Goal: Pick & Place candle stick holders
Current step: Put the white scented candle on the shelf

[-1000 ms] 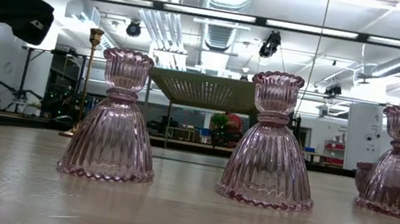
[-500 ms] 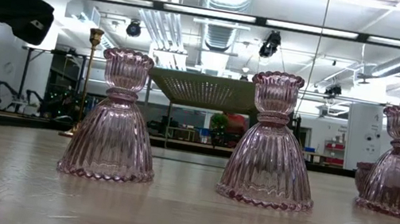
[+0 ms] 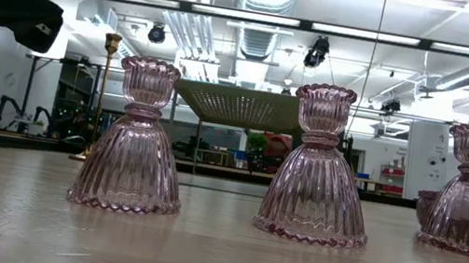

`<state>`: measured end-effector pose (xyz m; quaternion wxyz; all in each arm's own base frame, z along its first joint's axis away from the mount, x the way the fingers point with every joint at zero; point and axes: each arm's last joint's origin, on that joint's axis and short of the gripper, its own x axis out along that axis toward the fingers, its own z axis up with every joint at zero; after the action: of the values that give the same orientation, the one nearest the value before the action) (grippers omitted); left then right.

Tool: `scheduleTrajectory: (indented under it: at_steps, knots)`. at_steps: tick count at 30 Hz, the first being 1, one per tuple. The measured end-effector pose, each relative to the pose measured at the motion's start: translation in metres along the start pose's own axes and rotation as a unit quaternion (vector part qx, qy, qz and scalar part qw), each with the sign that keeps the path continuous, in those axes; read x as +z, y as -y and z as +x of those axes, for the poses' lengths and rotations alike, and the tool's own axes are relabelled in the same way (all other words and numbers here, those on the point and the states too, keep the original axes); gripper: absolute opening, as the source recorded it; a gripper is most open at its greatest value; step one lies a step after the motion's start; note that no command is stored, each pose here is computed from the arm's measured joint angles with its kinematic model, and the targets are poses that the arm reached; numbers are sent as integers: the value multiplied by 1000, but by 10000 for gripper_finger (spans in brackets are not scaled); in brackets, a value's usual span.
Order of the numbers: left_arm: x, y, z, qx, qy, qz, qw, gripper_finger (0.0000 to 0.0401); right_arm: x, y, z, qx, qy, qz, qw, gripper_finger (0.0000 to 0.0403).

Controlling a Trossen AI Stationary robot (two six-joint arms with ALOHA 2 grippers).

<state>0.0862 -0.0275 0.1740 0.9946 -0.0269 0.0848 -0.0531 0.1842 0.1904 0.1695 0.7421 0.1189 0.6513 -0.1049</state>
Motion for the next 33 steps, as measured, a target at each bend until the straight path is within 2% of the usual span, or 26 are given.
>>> scheduleTrajectory:
  at_steps: [29, 33]
  knots:
    - [0, 0, 0, 0, 0, 0, 1000, 21, -8, 8, 20, 11, -5, 24, 1000, 366]
    - [0, 0, 0, 0, 0, 0, 1000, 21, -8, 8, 20, 13, -4, 31, 999, 355]
